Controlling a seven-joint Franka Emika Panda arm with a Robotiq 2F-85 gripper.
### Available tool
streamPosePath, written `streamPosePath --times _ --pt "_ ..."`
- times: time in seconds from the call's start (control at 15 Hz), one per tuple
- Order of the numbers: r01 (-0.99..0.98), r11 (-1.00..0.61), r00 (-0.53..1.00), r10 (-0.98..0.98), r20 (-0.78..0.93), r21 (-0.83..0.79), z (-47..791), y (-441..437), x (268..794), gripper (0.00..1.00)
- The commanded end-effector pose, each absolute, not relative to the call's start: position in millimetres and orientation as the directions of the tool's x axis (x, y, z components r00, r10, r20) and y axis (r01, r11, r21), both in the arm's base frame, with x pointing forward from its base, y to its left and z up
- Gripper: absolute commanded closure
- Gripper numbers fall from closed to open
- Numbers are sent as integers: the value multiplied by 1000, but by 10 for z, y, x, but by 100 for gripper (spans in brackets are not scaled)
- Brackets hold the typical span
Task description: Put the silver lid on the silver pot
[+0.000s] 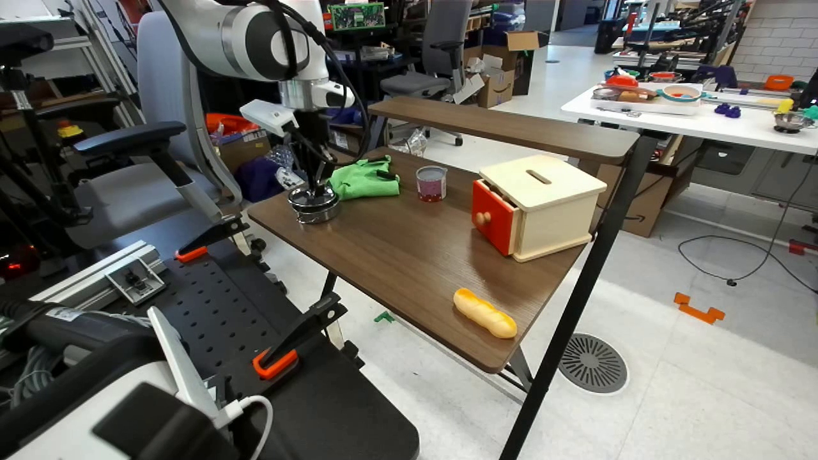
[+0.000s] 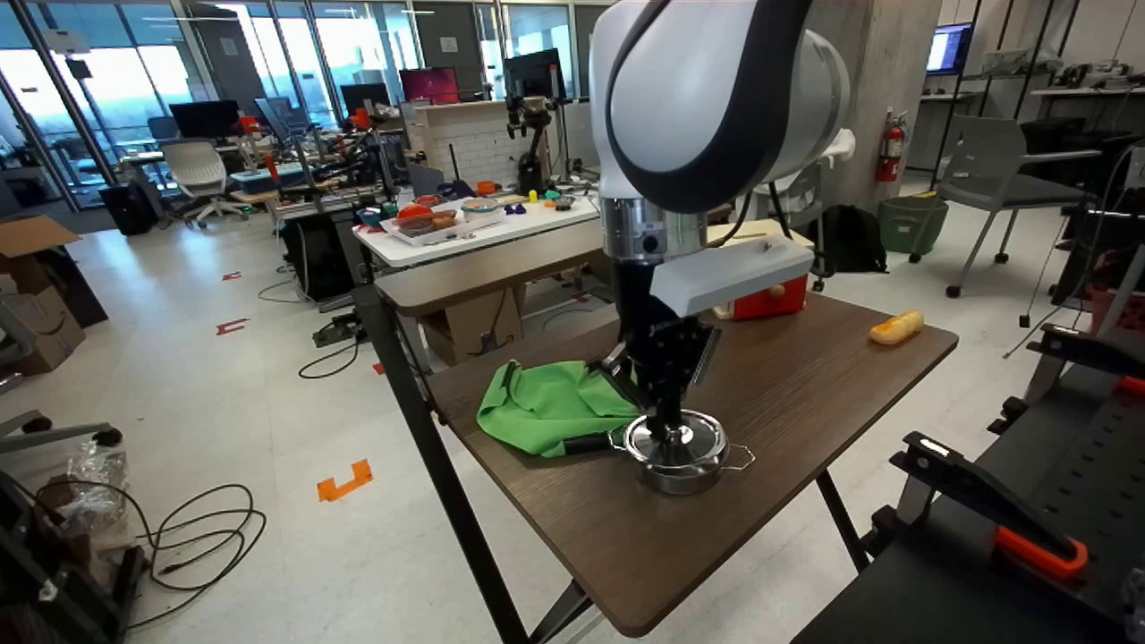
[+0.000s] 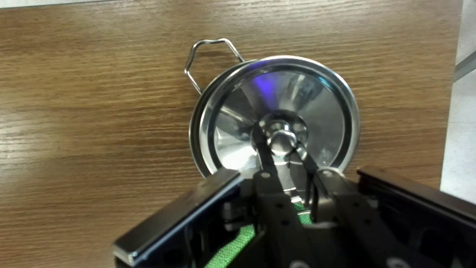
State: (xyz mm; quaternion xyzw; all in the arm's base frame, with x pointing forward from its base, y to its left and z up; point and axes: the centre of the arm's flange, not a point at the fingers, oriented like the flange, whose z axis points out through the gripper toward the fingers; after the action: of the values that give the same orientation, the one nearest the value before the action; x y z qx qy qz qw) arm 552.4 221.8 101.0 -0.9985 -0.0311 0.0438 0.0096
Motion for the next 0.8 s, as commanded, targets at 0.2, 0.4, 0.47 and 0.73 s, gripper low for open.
streamPosePath --times 0.2,0.4,0.47,0.73 --pt "71 -997 997 71 -36 15 934 2203 5495 95" --pt "76 -997 997 75 -26 26 905 2187 5489 95" --pt "74 -997 997 73 -20 28 902 2190 5491 80" --pt "65 -998 998 65 -10 23 923 2199 5500 43"
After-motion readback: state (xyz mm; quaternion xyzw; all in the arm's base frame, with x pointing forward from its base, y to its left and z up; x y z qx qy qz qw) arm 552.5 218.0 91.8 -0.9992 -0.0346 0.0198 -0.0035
